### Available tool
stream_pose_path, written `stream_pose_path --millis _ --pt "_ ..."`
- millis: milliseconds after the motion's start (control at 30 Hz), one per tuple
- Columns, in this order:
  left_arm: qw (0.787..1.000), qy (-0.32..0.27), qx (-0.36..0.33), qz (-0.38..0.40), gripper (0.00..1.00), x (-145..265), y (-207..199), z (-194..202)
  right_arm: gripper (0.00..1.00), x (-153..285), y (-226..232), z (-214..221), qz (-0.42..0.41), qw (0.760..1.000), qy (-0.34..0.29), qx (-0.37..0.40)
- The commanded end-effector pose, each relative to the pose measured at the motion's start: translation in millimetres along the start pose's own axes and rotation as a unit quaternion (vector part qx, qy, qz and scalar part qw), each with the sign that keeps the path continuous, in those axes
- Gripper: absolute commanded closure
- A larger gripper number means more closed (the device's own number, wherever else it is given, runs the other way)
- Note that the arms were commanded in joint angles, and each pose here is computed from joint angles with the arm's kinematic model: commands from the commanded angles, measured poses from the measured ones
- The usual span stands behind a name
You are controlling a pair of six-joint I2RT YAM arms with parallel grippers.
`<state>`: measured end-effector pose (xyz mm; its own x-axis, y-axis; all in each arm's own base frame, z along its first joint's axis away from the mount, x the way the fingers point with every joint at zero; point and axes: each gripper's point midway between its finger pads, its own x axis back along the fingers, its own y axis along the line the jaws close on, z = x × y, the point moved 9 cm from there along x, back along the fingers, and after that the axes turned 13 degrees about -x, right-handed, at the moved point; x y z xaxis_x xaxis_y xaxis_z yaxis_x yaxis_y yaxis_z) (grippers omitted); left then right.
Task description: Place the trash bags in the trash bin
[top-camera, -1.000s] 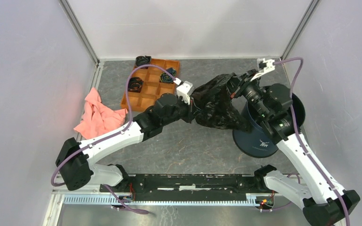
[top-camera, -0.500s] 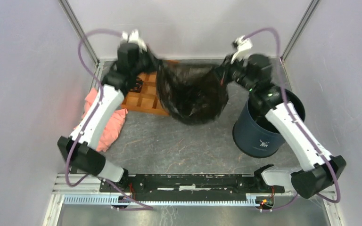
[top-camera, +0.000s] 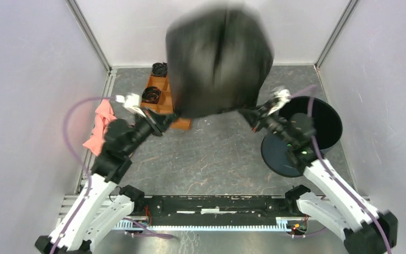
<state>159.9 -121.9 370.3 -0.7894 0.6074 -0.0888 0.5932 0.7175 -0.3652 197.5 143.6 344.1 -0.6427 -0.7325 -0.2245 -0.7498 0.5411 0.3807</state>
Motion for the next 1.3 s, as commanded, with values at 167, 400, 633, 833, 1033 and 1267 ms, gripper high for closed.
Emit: stream_pose_path --millis 167,400,633,833,1033,1267 --pt "0.988 0.115 0.089 -0.059 0.98 30.5 24.7 82.0 0.99 -11.5 14.4 61.9 -0.003 0.989 0.146 -0.012" --pt "0.995 0.077 0.045 -0.053 0.98 35.2 0.0 14.2 0.96 -23.3 36.1 -0.3 -0.002 0.996 0.093 0.013" --pt "0.984 0.107 0.056 -0.132 0.98 27.6 24.3 43.2 0.93 -26.2 19.2 20.4 0.05 0.99 0.134 0.01" --pt "0.969 0.16 0.064 -0.18 0.98 22.1 41.9 72.3 0.92 -22.3 -6.9 60.9 0.108 0.975 0.194 0.016" --pt "0.993 0.112 0.031 -0.012 0.98 37.5 4.1 41.6 0.94 -1.1 15.4 77.1 -0.033 0.965 0.257 0.046" --pt "0.991 -0.024 -0.028 0.127 0.98 63.0 -51.1 -47.4 0.88 17.5 101.5 -19.2 -0.255 0.964 0.065 0.046"
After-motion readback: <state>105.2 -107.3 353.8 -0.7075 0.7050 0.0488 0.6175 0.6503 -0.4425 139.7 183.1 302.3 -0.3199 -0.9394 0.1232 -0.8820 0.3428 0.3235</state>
